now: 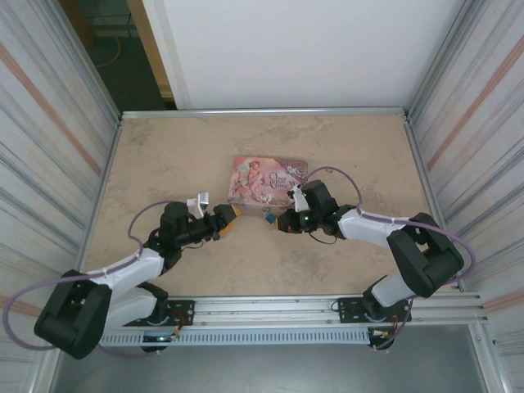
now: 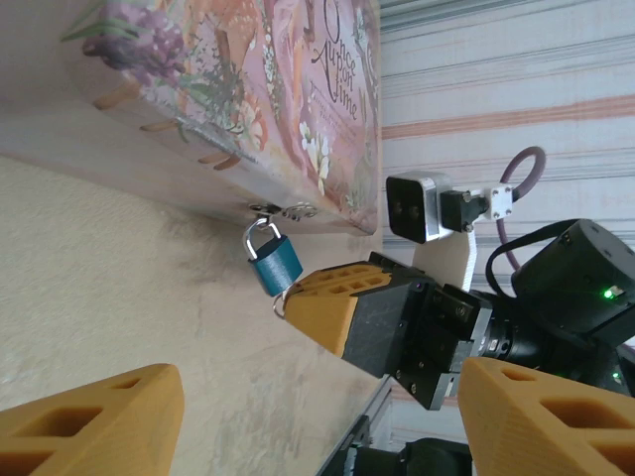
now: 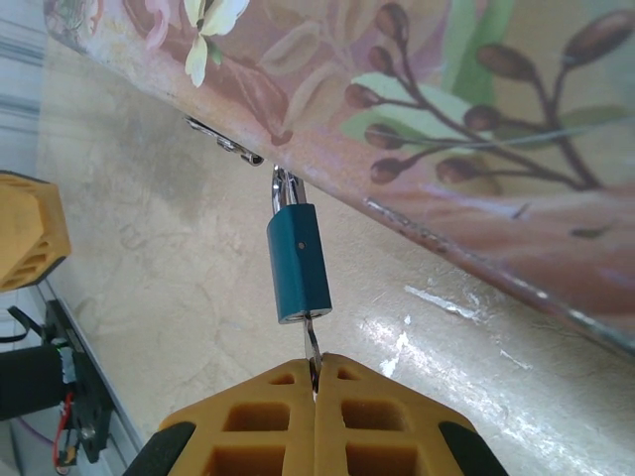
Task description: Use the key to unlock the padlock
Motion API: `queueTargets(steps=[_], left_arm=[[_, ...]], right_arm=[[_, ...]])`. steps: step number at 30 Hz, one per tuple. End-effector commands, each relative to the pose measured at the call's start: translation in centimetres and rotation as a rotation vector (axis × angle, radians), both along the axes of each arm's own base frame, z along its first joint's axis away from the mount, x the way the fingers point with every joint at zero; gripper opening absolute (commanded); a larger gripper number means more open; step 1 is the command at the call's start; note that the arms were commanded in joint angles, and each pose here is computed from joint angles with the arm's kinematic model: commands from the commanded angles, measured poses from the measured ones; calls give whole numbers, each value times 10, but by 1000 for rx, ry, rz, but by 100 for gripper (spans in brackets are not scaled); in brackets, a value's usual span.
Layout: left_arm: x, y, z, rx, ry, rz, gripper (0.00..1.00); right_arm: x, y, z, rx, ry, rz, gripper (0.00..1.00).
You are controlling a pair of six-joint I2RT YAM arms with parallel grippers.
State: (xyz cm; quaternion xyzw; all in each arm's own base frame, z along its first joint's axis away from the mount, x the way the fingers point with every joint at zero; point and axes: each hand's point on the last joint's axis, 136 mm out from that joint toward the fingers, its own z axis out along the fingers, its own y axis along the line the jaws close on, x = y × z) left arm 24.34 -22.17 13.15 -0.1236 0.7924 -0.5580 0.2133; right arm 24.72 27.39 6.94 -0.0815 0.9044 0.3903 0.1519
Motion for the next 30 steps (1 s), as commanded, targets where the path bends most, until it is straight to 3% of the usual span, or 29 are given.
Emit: queueTargets(steps=[1,14,30], left_arm=[[2,-11,19,-78,-55,-38,72],[6,-47,-11,-120,41,-20,68],[22,-67,-24,-232,51,80,53]], right_arm=[[8,10,26,77,-5,-14,0],[8,13,26,124,80,-85,0],[9,12,31,131,81,-99,0]])
